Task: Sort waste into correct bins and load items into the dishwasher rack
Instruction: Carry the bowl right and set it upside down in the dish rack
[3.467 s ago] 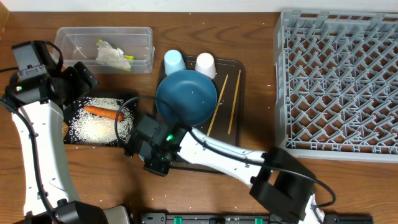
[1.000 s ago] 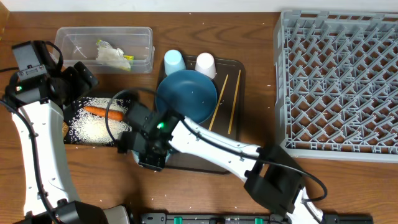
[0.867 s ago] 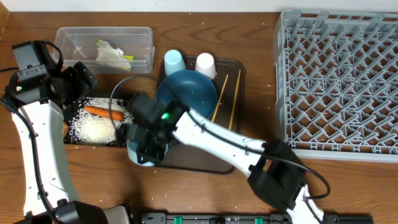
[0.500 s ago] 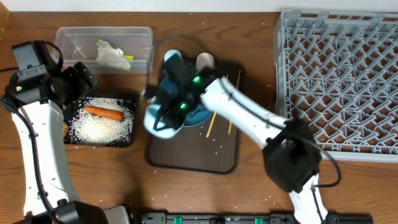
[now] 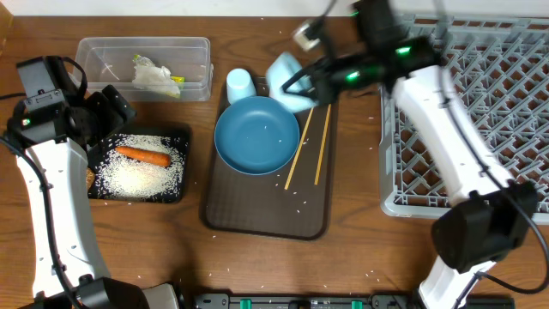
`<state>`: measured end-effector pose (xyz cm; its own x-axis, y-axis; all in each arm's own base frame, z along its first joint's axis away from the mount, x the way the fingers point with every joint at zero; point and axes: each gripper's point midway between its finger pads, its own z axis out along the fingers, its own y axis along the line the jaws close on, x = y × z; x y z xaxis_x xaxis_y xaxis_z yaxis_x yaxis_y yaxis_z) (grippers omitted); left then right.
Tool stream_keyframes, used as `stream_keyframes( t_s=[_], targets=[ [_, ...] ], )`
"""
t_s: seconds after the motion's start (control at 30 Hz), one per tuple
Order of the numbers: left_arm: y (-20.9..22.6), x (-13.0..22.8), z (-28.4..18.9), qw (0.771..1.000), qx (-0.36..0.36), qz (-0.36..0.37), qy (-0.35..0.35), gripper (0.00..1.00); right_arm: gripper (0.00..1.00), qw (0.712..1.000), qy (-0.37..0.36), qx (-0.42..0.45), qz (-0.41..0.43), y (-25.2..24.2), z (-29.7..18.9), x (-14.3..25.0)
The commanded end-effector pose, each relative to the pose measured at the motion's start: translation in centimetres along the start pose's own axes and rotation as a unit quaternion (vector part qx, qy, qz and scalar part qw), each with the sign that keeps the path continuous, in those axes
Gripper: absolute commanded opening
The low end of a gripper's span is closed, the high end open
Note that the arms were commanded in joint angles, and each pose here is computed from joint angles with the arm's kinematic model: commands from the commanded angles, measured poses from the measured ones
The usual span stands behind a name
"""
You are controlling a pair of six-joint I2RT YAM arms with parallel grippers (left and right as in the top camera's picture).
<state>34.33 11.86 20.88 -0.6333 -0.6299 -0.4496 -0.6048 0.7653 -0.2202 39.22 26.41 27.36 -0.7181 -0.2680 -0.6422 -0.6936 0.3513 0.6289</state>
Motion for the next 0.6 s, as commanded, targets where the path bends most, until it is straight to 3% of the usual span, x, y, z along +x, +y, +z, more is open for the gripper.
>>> stream_keyframes(
  t_s=[0.0, 0.33, 0.57],
  targets=[
    [0.0, -0.6, -0.6, 1.000, 0.001, -0.004, -0.011, 0.98, 0.01, 0.998, -0.035, 0.007, 0.047, -2.2, -3.4, -0.9],
    [0.0, -0.6, -0.6, 1.000, 0.001, -0.004, -0.011, 0.98, 0.01, 0.973, -0.114, 0.146, 0.136, -11.7, -14.2, 0.0],
    [0.0, -0.6, -0.6, 1.000, 0.001, -0.004, -0.011, 0.98, 0.01, 0.955, -0.155, 0.186, 0.173, -15.4, -19.6, 1.9]
  ],
)
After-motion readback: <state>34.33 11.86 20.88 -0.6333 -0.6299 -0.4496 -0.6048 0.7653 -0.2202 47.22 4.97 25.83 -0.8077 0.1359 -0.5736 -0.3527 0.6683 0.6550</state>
